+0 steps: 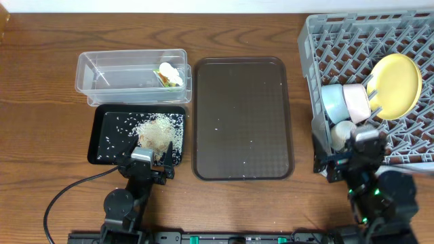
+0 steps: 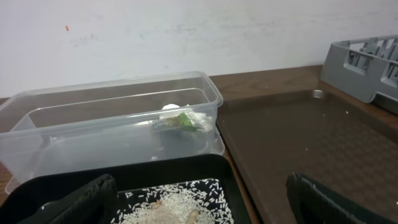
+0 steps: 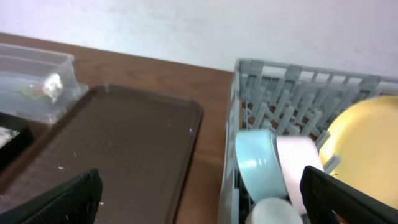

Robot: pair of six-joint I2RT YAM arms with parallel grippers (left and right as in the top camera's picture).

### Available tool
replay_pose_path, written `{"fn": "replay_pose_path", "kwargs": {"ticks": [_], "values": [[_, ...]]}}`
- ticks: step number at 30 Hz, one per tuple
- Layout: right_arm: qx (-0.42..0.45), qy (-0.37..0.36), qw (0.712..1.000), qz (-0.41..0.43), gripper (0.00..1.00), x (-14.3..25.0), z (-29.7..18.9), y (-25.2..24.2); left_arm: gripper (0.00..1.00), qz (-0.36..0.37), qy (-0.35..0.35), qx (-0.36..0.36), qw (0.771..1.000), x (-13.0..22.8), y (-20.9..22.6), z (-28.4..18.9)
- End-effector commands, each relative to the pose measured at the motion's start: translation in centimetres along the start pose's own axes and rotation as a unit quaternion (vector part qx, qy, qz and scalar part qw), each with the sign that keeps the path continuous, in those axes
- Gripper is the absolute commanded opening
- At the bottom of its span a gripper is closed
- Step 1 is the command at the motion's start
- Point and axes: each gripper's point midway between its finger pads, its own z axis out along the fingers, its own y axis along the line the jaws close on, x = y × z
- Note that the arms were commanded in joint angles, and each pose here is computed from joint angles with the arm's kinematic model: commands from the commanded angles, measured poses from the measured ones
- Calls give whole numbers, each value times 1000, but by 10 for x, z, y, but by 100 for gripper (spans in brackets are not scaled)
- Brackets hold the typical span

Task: Sort waste into correct bins and load items into the dishwasher rack

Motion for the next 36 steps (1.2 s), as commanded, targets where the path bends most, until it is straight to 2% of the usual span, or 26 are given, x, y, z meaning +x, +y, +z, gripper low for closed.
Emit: {"fn": "replay_pose_path", "kwargs": {"ticks": [1, 8, 16, 19, 36], "values": [[2, -22, 1000, -4, 99, 19, 1, -1, 90, 0, 18, -1, 1000, 15, 1, 2], [8, -54, 998, -6, 99, 61, 6, -1, 90, 0, 18, -1, 1000, 15, 1, 2], [13, -96, 995, -9, 99, 78, 28, -4, 90, 0, 18, -1, 1000, 15, 1, 2], [14, -113, 993, -10, 99, 76, 30, -4, 90, 0, 18, -1, 1000, 15, 1, 2], [13, -105, 994, -10, 99, 80, 31, -3, 90, 0, 18, -1, 1000, 15, 1, 2]]}}
